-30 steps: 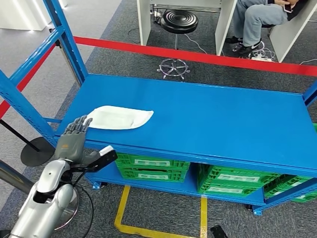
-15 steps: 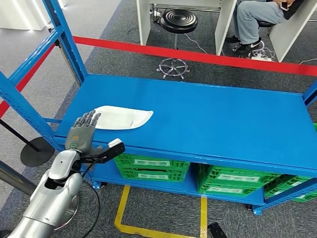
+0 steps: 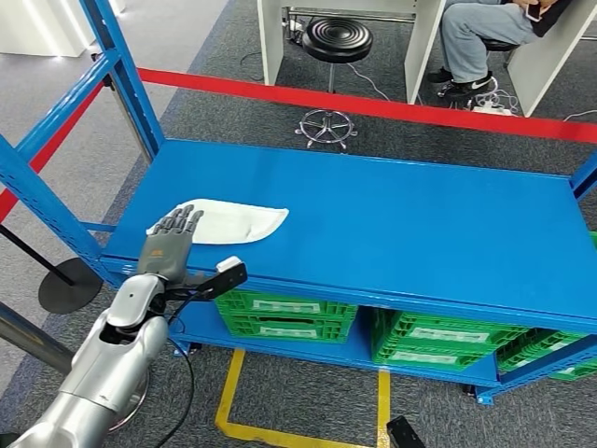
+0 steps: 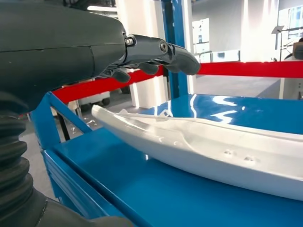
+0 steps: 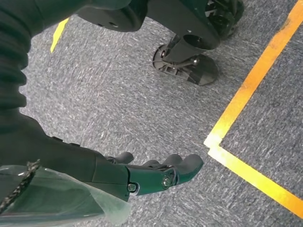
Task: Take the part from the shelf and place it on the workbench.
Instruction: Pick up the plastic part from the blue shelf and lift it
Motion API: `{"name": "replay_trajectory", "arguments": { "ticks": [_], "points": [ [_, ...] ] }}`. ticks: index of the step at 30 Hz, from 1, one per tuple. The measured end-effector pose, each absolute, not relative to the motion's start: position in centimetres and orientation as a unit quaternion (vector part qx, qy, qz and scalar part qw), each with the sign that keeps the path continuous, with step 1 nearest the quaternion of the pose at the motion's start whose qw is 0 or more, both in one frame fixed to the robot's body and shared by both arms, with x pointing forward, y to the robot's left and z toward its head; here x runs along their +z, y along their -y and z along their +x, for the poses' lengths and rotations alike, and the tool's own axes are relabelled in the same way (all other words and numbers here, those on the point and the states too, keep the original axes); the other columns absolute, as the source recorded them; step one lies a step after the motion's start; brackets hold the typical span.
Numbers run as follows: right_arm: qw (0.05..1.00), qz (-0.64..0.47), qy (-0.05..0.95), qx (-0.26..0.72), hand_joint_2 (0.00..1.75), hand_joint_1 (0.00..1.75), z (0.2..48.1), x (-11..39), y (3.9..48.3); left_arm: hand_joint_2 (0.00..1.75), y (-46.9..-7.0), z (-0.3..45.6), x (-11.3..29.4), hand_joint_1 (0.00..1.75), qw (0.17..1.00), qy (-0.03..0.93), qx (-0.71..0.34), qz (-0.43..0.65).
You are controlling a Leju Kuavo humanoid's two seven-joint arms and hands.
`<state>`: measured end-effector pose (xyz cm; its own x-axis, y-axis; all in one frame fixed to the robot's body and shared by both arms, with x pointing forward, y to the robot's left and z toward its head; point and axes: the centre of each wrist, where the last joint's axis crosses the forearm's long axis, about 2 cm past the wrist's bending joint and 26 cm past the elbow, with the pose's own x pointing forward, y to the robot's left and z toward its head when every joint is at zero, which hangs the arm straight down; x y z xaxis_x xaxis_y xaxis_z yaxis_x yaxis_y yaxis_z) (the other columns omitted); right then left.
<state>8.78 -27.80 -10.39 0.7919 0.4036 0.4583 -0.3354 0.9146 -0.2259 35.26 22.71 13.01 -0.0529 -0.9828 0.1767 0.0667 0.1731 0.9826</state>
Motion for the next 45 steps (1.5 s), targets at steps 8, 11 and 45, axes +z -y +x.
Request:
{"name": "replay_trajectory", "arguments": {
  "ticks": [8, 11, 45],
  "points": [
    [0.943, -0.062, 0.257, 0.203, 1.75, 0.00, 9.1, -10.3, 27.5, 1.75, -22.7, 36.6, 13.1, 0.00, 0.544, 0.538, -0.483, 0.426],
    [0.942, -0.060, 0.257, 0.206, 1.75, 0.00, 9.1, -10.3, 27.3, 1.75, -23.0, 36.9, 13.1, 0.00, 0.546, 0.535, -0.482, 0.429],
    [0.938, -0.052, 0.267, 0.217, 1.75, 0.00, 9.3, -10.2, 26.5, 1.75, -28.0, 39.6, 13.3, 0.00, 0.524, 0.511, -0.497, 0.467]
  ]
}}
